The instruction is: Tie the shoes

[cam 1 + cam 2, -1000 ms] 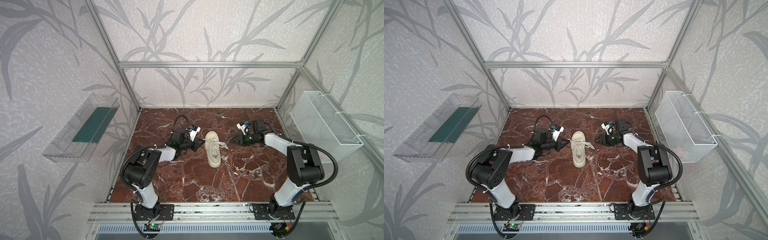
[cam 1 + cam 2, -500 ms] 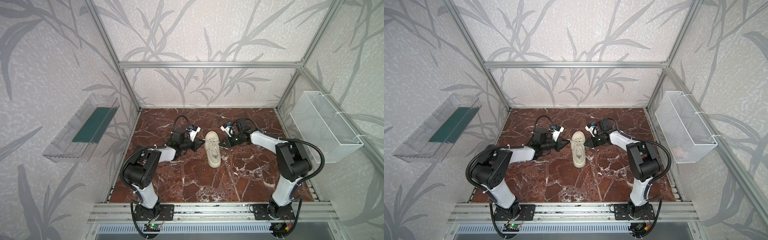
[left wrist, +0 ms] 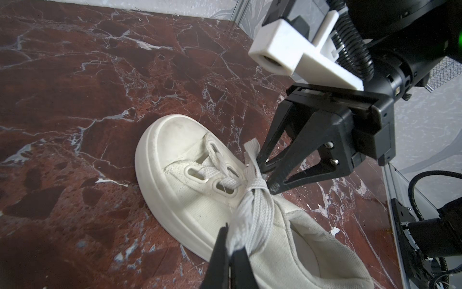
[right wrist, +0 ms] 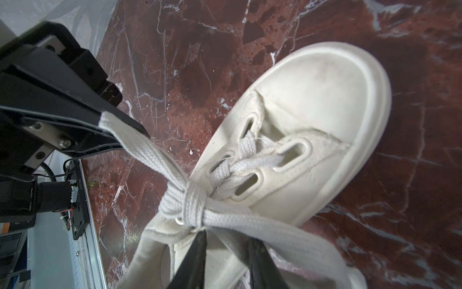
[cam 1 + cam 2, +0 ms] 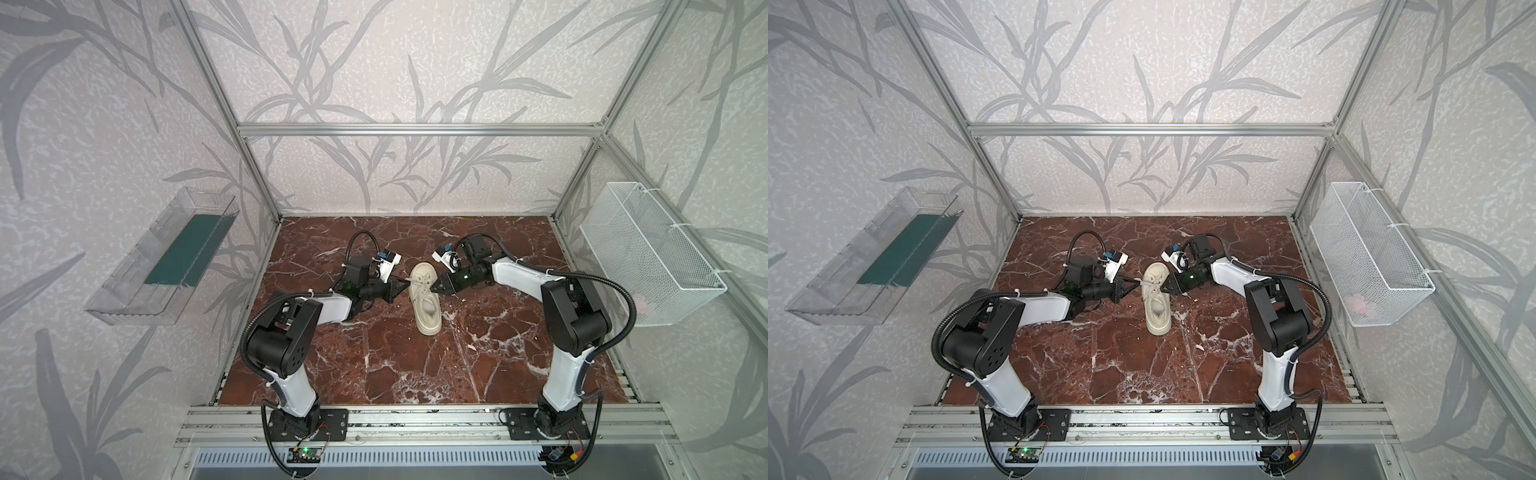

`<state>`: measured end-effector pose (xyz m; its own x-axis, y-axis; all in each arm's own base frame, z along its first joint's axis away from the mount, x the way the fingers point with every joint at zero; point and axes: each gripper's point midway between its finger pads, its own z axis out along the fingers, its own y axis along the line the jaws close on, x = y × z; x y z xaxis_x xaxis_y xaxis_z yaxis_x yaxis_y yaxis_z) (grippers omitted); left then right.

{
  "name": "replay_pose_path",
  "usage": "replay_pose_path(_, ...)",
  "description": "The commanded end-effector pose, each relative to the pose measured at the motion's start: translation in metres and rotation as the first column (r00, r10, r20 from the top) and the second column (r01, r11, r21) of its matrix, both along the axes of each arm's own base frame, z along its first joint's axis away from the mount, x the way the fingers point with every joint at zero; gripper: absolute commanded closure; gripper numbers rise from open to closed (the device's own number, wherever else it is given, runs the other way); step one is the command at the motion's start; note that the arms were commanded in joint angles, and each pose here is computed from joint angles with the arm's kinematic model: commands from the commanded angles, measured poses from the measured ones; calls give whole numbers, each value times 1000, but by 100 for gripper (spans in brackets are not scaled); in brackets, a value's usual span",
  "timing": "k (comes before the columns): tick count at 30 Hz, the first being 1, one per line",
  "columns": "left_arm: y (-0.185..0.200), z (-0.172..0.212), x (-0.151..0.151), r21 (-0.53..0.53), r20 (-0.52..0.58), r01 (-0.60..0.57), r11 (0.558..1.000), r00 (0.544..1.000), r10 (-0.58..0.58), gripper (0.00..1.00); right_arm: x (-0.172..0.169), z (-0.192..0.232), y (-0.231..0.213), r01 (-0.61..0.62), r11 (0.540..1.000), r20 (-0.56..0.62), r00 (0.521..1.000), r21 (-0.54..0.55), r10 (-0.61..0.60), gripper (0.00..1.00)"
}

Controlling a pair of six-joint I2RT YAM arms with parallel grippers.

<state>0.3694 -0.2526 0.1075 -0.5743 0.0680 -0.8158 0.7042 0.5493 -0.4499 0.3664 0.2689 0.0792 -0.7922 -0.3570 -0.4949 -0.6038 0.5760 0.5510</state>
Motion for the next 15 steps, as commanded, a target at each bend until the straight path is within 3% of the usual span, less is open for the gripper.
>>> replay_pose_path(1, -1, 12, 3, -16, 35, 7, 1000, 999, -6, 100, -5, -3, 5, -38, 999, -29, 999, -1, 38, 72)
replay_pose_path(5, 0, 10, 2, -11, 36, 4, 1000, 999, -4, 100, -7, -8, 4, -50, 997, -17, 999, -58, 49, 79)
replay_pose_path(10, 1, 13, 1, -6, 43, 5, 1000, 999, -4, 100, -7, -1, 2, -38, 997, 0, 999, -65, 38, 100)
replay_pose_path(15, 8, 15, 2, 28, 56, -13, 1000, 998, 12, 100, -8, 13, 0, -27, 998, 21, 999, -55, 28, 100)
